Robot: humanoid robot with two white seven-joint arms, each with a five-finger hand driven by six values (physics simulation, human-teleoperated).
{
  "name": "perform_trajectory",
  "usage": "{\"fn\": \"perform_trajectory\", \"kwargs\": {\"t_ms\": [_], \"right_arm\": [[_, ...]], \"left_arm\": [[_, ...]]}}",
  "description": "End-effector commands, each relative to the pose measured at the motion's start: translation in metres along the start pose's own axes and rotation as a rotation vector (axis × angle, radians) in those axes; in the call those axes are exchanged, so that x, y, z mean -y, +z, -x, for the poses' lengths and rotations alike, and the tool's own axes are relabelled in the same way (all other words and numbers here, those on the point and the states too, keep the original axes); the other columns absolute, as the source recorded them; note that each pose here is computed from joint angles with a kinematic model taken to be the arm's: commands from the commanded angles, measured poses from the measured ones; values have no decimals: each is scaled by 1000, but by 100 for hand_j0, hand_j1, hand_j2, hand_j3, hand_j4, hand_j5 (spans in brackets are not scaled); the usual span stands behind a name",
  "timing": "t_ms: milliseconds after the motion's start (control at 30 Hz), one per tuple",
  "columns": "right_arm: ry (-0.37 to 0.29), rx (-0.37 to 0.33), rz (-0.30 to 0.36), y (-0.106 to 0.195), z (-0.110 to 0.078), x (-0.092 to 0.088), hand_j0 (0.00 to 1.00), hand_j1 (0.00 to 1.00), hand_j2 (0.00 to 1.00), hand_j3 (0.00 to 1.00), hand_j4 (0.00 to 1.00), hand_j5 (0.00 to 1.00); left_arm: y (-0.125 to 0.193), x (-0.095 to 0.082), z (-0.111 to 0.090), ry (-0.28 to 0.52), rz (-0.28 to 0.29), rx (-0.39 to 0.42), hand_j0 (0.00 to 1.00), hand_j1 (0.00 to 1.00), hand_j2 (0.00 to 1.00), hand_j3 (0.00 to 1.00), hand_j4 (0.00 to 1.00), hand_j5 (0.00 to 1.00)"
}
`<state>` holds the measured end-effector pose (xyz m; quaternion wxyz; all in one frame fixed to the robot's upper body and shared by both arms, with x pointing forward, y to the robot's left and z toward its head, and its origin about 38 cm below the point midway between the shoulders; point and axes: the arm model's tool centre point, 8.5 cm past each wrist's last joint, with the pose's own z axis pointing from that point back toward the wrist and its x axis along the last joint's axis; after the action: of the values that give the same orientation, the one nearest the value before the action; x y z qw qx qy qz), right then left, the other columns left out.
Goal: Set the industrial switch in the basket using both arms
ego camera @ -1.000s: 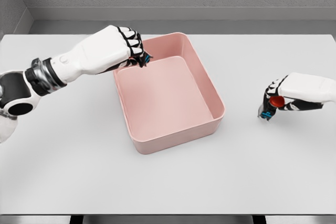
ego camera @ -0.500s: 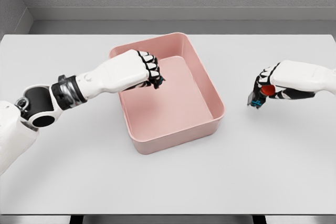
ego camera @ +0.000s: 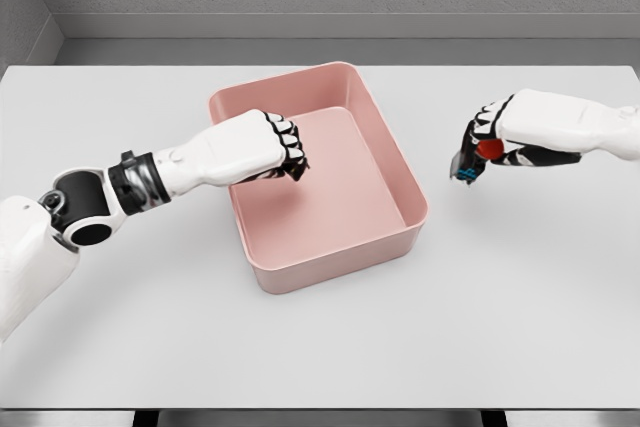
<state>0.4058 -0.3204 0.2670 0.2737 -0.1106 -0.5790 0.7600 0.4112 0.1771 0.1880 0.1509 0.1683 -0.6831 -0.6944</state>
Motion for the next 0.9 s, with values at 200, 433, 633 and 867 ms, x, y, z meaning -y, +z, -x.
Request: {"fn": "perform_trajectory", "kwargs": {"t_ms": [200, 433, 633, 867], "right_arm": [[-1, 28, 30, -11, -4, 7, 45, 45, 45, 45, 45, 45], [19, 62, 63, -24, -10, 22, 45, 45, 45, 45, 45, 45], [26, 84, 76, -32, -14, 26, 45, 45, 45, 45, 45, 45], [30, 116, 96, -45, -19, 32, 45, 45, 45, 45, 45, 45]], "left_arm": [[0, -1, 0, 7, -10, 0, 56, 56, 56, 56, 56, 56], [0, -1, 0, 7, -14, 1, 72, 72, 72, 72, 72, 72], [0, -2, 0, 7, -17, 0, 82, 82, 82, 82, 82, 82], [19, -16, 11, 5, -27, -21, 99, 99, 99, 99, 99, 99]]}}
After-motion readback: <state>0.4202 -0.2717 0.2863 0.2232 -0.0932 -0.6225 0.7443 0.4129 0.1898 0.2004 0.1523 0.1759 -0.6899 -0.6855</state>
